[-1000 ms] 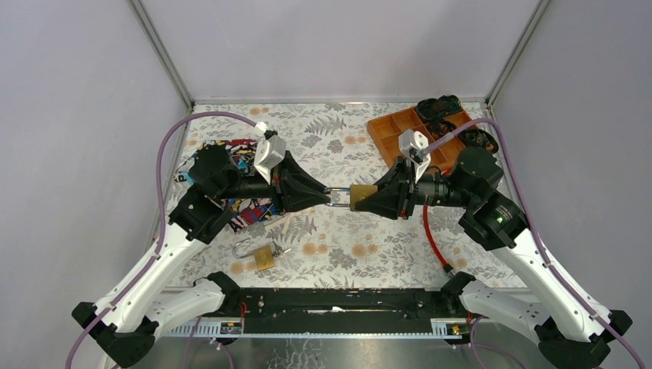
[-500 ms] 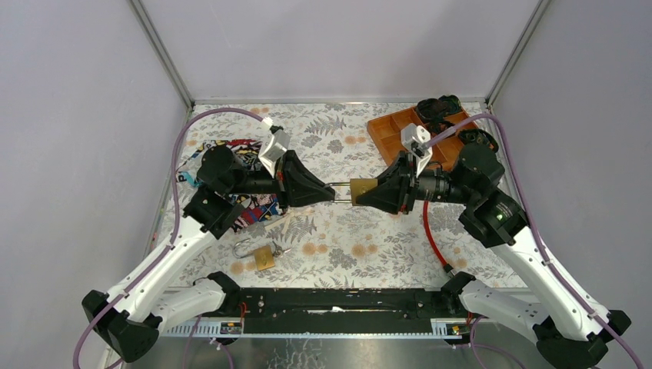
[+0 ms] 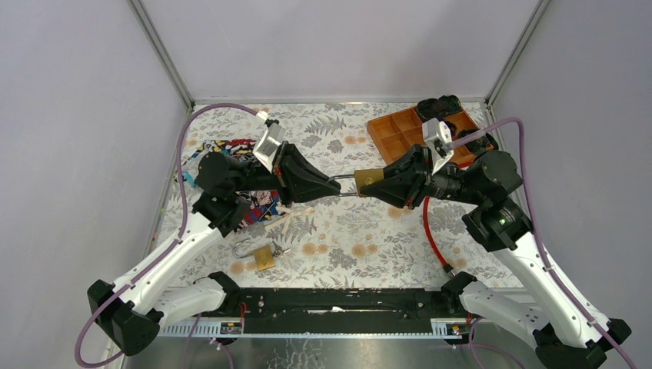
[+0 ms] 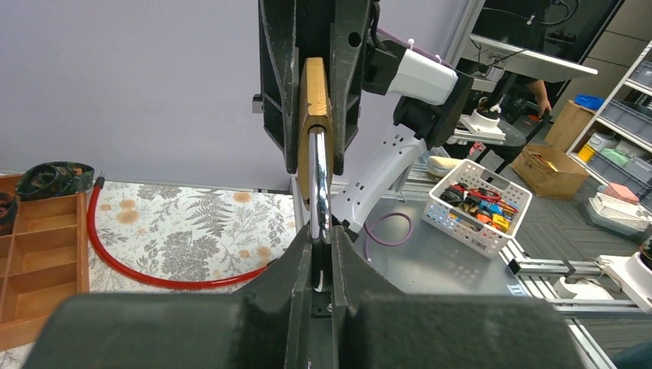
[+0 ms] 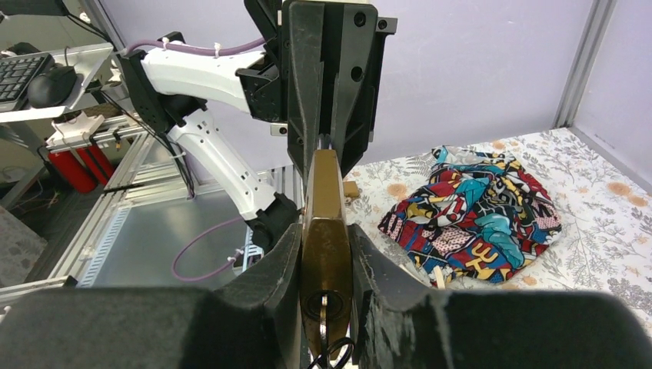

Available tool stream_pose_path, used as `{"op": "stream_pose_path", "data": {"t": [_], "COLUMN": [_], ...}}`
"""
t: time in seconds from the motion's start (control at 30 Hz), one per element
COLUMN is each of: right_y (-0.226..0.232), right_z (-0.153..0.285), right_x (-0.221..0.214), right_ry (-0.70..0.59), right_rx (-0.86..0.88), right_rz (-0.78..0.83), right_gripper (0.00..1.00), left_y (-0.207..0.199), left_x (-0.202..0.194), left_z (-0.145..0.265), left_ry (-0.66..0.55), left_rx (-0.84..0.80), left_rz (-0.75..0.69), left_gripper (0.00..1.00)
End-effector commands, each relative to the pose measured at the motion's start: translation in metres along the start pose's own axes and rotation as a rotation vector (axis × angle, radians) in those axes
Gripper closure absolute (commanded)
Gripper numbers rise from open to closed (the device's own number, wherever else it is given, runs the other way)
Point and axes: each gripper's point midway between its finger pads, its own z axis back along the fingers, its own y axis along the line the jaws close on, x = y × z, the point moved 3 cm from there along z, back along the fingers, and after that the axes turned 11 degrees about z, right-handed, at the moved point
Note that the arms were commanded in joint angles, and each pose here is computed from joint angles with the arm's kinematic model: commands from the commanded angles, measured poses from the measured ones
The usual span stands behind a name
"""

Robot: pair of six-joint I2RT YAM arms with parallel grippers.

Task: Lock with the key
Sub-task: Lock the lock.

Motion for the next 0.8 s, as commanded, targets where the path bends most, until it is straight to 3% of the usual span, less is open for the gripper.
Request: {"op": "stream_pose_path", "data": {"t": [0.0,0.17,0.3,0.47,0.6,0.77], "right_y": [-0.034,-0.037,-0.031,-0.024,-0.024,-0.019], "right_z": [-0.006,-0.006,0.006,-0.001,-0.003,-0.001], "right_x": [-0.005,-0.001,0.021,0.03,0.034,0.035], "right_ry": [-0.062,-0.053,-0.063,-0.102,-0.159,-0.118], "right_rx": [-0.097,-0.023,0.066,0.198,0.2,0.218], "right_rz": [0.004,0.064,0.143,0.066,0.024,-0.028], "right_gripper": [1.0,1.0,1.0,1.0,1.0,1.0], "left_y": [-0.04,-0.06,-0.057,-0.056,-0.045,-0.015], "left_x": [0.007,0.005,0.008,0.019,0.022,0.026], "left_z": [-0.014,-0.025,-0.024,-0.034,-0.039,-0.034], "left_ry": [0.02,0.088,0.162,0.103,0.073,0.053], "left_rx": [-0.173,-0.277,-0.219,-0.173,-0.135,0.034], "left_rz": [-0.081,-0.138,-0.145,-0.207,-0.26,-0.467], "left_gripper": [1.0,1.0,1.0,1.0,1.0,1.0]}}
